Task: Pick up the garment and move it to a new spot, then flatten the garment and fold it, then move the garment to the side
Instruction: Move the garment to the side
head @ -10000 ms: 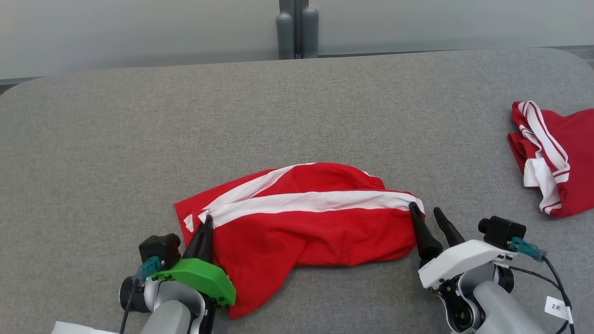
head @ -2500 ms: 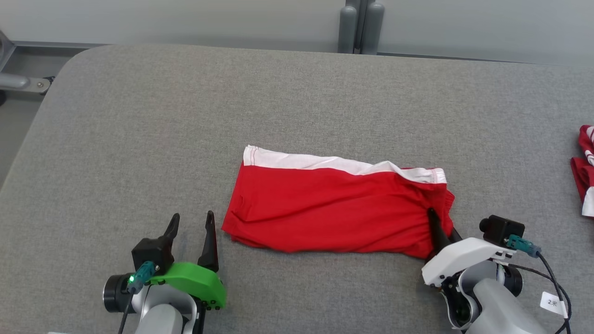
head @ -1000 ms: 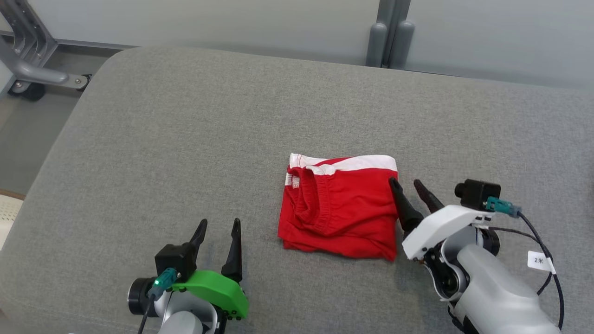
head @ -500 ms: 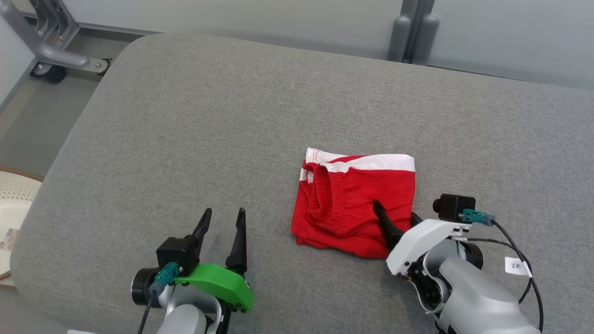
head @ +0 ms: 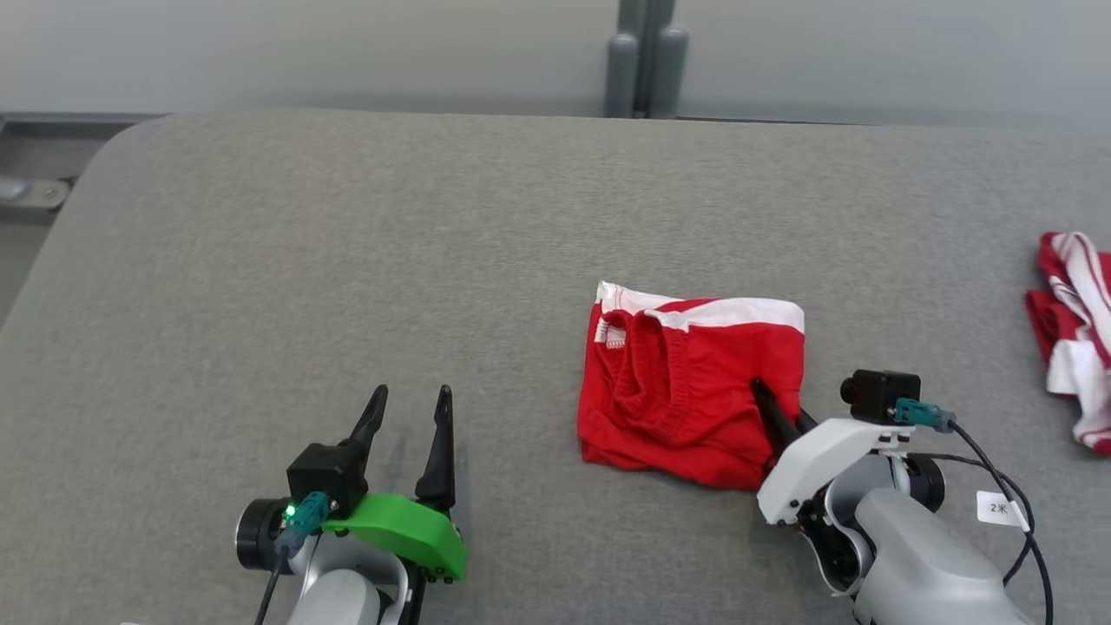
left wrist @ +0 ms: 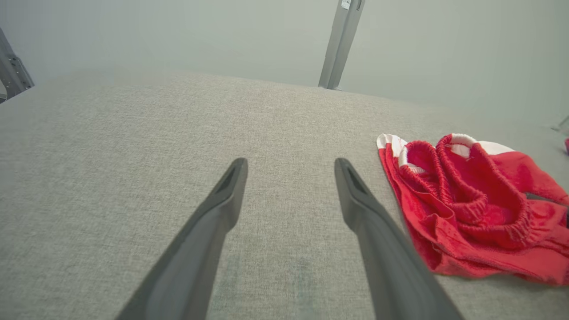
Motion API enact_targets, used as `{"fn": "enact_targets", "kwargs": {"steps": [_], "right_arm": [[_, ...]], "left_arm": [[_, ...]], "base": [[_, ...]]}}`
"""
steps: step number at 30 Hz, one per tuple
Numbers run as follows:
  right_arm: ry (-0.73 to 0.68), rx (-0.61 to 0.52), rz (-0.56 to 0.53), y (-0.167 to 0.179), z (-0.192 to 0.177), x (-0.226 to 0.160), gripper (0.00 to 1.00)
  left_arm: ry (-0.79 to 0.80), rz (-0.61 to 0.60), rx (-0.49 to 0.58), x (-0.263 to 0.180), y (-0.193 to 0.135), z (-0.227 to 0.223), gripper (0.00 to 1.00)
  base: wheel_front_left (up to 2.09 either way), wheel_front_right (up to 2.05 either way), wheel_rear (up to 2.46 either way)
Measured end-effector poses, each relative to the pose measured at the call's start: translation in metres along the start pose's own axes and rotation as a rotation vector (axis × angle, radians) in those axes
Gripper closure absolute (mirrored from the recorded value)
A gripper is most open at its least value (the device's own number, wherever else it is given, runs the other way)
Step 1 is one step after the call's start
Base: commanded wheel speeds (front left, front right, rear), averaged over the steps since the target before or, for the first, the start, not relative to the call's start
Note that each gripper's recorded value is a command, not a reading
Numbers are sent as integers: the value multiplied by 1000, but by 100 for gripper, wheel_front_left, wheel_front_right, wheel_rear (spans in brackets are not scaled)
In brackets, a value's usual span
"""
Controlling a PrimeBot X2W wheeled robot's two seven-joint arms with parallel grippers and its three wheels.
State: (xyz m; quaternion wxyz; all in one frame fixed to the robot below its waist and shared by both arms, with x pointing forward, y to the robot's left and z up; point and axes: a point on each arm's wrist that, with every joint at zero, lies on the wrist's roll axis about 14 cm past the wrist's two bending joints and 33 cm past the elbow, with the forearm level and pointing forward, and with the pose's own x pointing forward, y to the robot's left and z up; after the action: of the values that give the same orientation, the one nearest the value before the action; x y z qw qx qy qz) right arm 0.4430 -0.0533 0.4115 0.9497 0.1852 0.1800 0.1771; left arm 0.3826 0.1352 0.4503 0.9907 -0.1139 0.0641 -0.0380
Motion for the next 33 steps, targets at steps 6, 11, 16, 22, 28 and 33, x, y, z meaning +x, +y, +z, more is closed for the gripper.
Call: {"fn": "enact_targets", "kwargs": {"steps": [6,11,16,22,28,33], "right_arm": [[-83,44,-141,-47,12,-46,100],[-139,88,-264,-81,14,-89,100],[-191,128,-374,-106,13,-130,100],[-230,147,-463,-123,11,-166,100],[-267,79,-425,-120,40,-155,100],[-298,-104,-339,-116,98,-126,100]], "left_arm": [[-6,-161,8,21,-54,2,0],[8,-317,16,35,-108,-4,0],[12,-486,8,41,-168,-6,0],[17,-672,4,37,-232,-10,0],[30,-743,-22,42,-257,-17,0],[22,-738,-23,51,-253,-19,0]], "base": [[0,0,0],[0,0,0],[0,0,0],[0,0,0],[0,0,0],[0,0,0]]}}
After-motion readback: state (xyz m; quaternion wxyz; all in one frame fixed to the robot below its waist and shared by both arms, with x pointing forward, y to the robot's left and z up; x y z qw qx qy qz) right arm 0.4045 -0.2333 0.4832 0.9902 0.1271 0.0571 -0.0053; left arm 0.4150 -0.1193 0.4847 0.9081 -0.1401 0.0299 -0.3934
